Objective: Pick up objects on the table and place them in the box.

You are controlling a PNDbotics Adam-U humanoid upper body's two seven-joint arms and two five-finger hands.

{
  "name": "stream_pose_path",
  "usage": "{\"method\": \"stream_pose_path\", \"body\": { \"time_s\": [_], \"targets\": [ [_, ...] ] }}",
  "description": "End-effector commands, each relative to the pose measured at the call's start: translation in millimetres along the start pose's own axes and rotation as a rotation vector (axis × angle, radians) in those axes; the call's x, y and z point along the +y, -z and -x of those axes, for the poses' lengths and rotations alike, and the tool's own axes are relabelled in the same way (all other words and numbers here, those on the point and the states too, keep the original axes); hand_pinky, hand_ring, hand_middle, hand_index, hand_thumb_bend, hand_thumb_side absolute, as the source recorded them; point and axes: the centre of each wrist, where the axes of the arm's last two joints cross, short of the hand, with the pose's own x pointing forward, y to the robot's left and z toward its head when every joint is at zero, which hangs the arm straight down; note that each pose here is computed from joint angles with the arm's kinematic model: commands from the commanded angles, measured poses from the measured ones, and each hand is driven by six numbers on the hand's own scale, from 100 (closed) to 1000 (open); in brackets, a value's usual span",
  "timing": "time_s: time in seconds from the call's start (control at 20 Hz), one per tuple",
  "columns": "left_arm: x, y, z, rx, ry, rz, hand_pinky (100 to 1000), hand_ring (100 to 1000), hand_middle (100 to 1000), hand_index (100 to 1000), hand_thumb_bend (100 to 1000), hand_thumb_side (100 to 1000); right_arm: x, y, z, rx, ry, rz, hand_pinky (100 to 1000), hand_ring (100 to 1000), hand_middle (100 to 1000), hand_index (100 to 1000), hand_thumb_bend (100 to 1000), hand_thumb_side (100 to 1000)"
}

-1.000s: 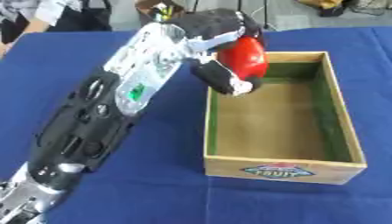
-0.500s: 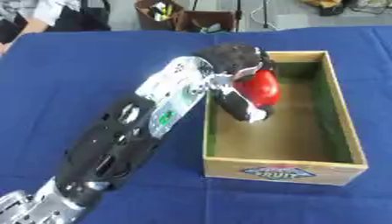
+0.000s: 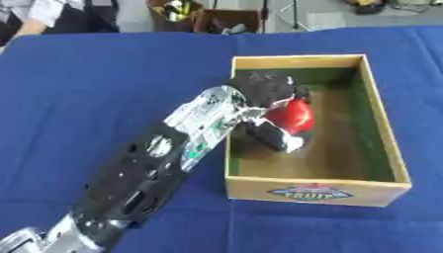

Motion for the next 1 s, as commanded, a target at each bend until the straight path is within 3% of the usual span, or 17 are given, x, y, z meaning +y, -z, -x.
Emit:
{"method": "stream_pose_path", "body": {
  "time_s": [0.05,0.1,0.2,0.3,0.4,0.55,0.6,1.0],
  "targets": [
    [12.9,-2.7,0.0,-0.006,0.041,-0.057,557,757,807,951,208,933,-5.4,6.2,-5.5,-0.037,-0.006,0.007,818,811,811,862,100,1000],
    [14.2,-3.7,0.8,-0.004,0.046,-0.071,613,806,828,960,254,999,-5.4,6.3,-5.5,-0.038,-0.005,0.007,819,811,811,862,100,1000],
    [16.3,-5.7,2.7,0.001,0.054,-0.096,629,823,832,965,263,1000,-5.3,6.3,-5.6,-0.039,-0.005,0.006,819,811,811,862,100,1000],
    [20.9,-10.1,7.0,0.012,0.039,-0.14,620,810,814,968,244,1000,-5.7,6.4,-5.5,-0.04,-0.006,0.008,819,812,811,862,100,1000],
    [28.6,-16.9,13.1,0.029,0.013,-0.202,605,785,771,950,158,1000,-6.5,6.5,-5.1,-0.042,-0.008,0.013,818,812,811,862,100,1000],
    [41.4,-29.9,20.3,0.045,-0.023,-0.308,597,769,749,950,151,1000,-7.5,6.7,-4.7,-0.045,-0.011,0.021,818,812,812,862,100,1000],
    [43.6,-33.1,21.2,0.046,-0.033,-0.334,572,733,698,959,100,1000,-7.7,6.6,-4.6,-0.046,-0.011,0.023,817,813,812,862,100,1000],
    [74.7,-90.6,66.6,0.162,-0.14,-0.646,547,671,623,977,100,1000,-9.0,3.8,-1.9,-0.044,-0.015,0.044,815,813,813,862,100,1000]
  ]
}}
